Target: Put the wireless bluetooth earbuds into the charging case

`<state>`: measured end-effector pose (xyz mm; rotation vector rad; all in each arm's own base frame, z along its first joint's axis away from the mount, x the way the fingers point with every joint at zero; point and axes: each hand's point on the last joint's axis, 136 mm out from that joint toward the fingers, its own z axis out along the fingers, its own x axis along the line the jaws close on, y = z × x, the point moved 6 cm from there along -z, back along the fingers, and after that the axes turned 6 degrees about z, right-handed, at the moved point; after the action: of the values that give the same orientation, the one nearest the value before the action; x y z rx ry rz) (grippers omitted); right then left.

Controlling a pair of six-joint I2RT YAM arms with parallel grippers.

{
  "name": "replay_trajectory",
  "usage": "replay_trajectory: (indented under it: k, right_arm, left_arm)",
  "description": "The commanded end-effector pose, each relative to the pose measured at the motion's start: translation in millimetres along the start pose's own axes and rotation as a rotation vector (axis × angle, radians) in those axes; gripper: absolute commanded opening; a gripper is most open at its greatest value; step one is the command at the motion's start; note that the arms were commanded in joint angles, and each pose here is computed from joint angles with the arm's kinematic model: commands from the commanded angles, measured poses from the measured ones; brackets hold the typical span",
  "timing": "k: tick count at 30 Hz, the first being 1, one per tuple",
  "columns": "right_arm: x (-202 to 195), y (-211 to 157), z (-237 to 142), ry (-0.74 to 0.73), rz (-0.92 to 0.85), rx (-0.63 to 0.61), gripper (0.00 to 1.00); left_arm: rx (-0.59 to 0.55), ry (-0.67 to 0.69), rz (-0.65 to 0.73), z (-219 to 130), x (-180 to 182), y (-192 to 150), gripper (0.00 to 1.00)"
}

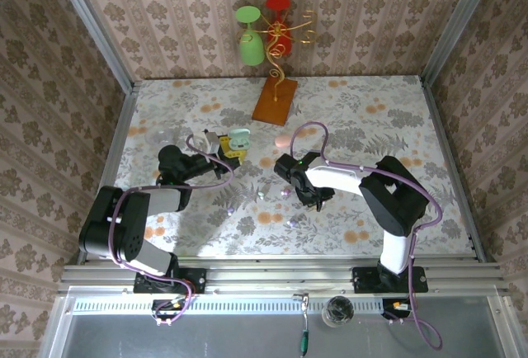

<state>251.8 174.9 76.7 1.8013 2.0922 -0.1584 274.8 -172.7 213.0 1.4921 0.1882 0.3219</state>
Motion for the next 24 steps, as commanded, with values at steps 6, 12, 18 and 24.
replay_trajectory:
  k: [6,12,18,24]
  right_arm:
    - [-5,-5,2,-0.049,-0.008,0.025,0.21]
    - [-9,0,-8,-0.034,0.001,-0.010,0.19]
    - [-12,12,-23,0.029,0.026,-0.081,0.19]
    - [-11,22,-43,0.159,0.053,-0.166,0.19]
  left_arm:
    - [-0.017,-0.015,0.039,-4,-4,6,0.42]
    - [-0.013,-0.023,0.039,-2,-4,4,0.42]
    - [-0.014,-0.025,0.044,2,-5,4,0.42]
    - [-0.012,-0.054,0.033,12,-8,1,0.42]
